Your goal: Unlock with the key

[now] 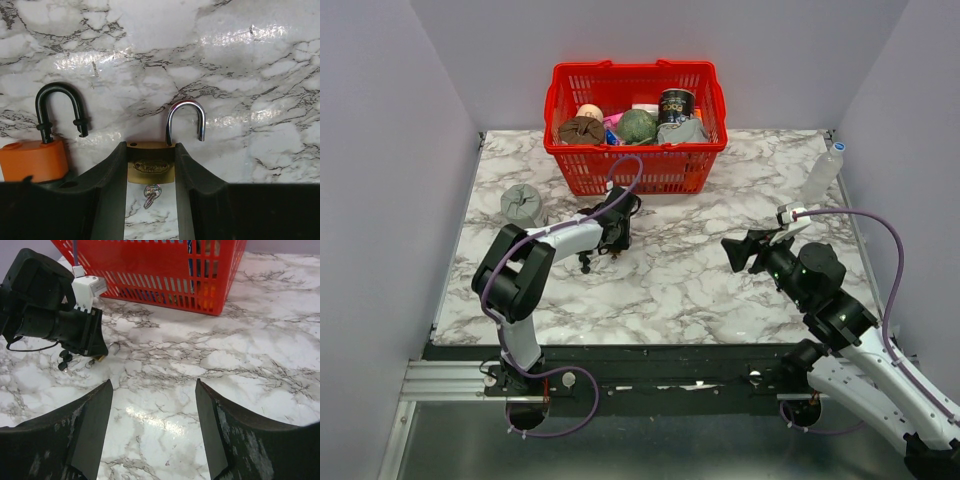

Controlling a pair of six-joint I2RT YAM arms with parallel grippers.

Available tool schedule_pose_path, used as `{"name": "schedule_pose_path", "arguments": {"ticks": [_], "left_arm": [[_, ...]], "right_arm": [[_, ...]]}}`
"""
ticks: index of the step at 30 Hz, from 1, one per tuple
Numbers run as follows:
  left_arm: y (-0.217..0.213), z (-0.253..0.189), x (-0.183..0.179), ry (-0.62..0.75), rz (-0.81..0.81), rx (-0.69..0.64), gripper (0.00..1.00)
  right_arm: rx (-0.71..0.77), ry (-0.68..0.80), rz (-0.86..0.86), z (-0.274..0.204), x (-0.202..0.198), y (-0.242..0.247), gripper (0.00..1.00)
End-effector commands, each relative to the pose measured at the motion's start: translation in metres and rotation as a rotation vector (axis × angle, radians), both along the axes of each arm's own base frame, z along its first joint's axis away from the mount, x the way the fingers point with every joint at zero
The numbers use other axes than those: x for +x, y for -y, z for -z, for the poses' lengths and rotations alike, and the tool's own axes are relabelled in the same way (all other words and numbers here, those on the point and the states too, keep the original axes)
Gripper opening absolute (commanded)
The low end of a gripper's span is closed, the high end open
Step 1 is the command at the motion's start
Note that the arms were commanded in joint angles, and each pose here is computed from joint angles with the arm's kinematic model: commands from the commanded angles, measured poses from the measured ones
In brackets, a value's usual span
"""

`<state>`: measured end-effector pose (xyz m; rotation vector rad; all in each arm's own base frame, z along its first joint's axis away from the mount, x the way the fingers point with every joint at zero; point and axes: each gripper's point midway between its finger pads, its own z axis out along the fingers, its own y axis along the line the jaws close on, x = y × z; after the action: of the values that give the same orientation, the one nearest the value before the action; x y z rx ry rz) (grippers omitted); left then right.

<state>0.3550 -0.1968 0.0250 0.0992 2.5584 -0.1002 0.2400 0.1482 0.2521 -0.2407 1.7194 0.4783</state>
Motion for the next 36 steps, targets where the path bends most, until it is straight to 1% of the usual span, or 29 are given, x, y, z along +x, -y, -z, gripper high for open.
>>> {"name": "schedule_pose_path", "arguments": {"ticks": [1,3,4,5,8,9,10,11,13,14,18,20,24,25,26,27,29,30,31,33,34,36], "left_arm": [[-0.016,0.012,-0.007,-0.045,-0.03,0.059,0.0],[-0.015,0.013,-0.009,-0.053,-0.028,0.053,0.08],[-0.015,0.012,-0.009,-0.052,-0.027,0.05,0.15],[-0.015,0.013,-0.01,-0.054,-0.027,0.048,0.31],[-0.016,0.013,-0.011,-0.06,-0.023,0.051,0.51],[-0.016,0.012,-0.011,-0.059,-0.023,0.05,0.59],[-0.015,0.013,-0.011,-0.059,-0.02,0.051,0.63],[-0.015,0.012,-0.01,-0.055,-0.019,0.049,0.69],[-0.015,0.012,-0.01,-0.055,-0.017,0.045,0.73],[-0.013,0.011,-0.009,-0.05,-0.011,0.043,0.78],[-0.009,0.004,-0.007,-0.03,0.011,0.028,0.84],[-0.003,-0.004,-0.004,-0.002,0.028,0.013,0.86],[0.01,-0.021,0.002,0.054,0.093,-0.013,0.88],[0.012,-0.026,0.002,0.067,0.101,-0.02,0.89],[0.016,-0.029,0.003,0.079,0.113,-0.03,0.9],[0.018,-0.032,0.003,0.089,0.118,-0.034,0.93],[0.023,-0.045,0.002,0.134,0.145,-0.047,0.99],[0.025,-0.051,0.002,0.16,0.157,-0.052,0.99],[0.027,-0.067,0.002,0.215,0.177,-0.062,0.99],[0.03,-0.078,-0.001,0.29,0.202,-0.084,0.99],[0.03,-0.097,-0.003,0.348,0.208,-0.113,0.99],[0.028,-0.108,-0.006,0.411,0.224,-0.142,0.99]], "right_arm": [[-0.04,-0.019,0.036,0.012,0.003,0.008,0.77],[-0.04,-0.021,0.045,0.012,0.003,0.009,0.78],[-0.04,-0.02,0.047,0.012,0.003,0.009,0.79],[-0.042,-0.019,0.05,0.012,0.004,0.01,0.79],[-0.04,-0.022,0.05,0.012,0.004,0.009,0.79],[-0.036,-0.024,0.051,0.012,0.004,0.009,0.79],[-0.034,-0.025,0.05,0.012,0.004,0.009,0.8],[-0.036,-0.027,0.047,0.013,0.004,0.008,0.8],[-0.034,-0.027,0.048,0.013,0.004,0.008,0.8],[-0.032,-0.027,0.05,0.013,0.004,0.008,0.8],[-0.031,-0.028,0.049,0.013,0.004,0.008,0.8],[-0.036,-0.036,0.046,0.015,0.005,0.007,0.81],[-0.024,-0.05,0.046,0.019,0.007,0.004,0.84],[-0.018,-0.048,0.042,0.017,0.007,0.003,0.86],[-0.015,-0.049,0.041,0.018,0.007,0.002,0.87],[-0.012,-0.051,0.04,0.018,0.008,0.001,0.88],[-0.013,-0.057,0.042,0.02,0.008,0.001,0.91],[-0.011,-0.059,0.044,0.021,0.009,0.001,0.93],[-0.01,-0.063,0.046,0.022,0.009,0.001,0.95],[-0.004,-0.067,0.055,0.023,0.01,0.001,0.97],[-0.002,-0.07,0.056,0.023,0.01,0.001,0.98],[0.002,-0.073,0.057,0.024,0.011,0.001,1.0]]}}
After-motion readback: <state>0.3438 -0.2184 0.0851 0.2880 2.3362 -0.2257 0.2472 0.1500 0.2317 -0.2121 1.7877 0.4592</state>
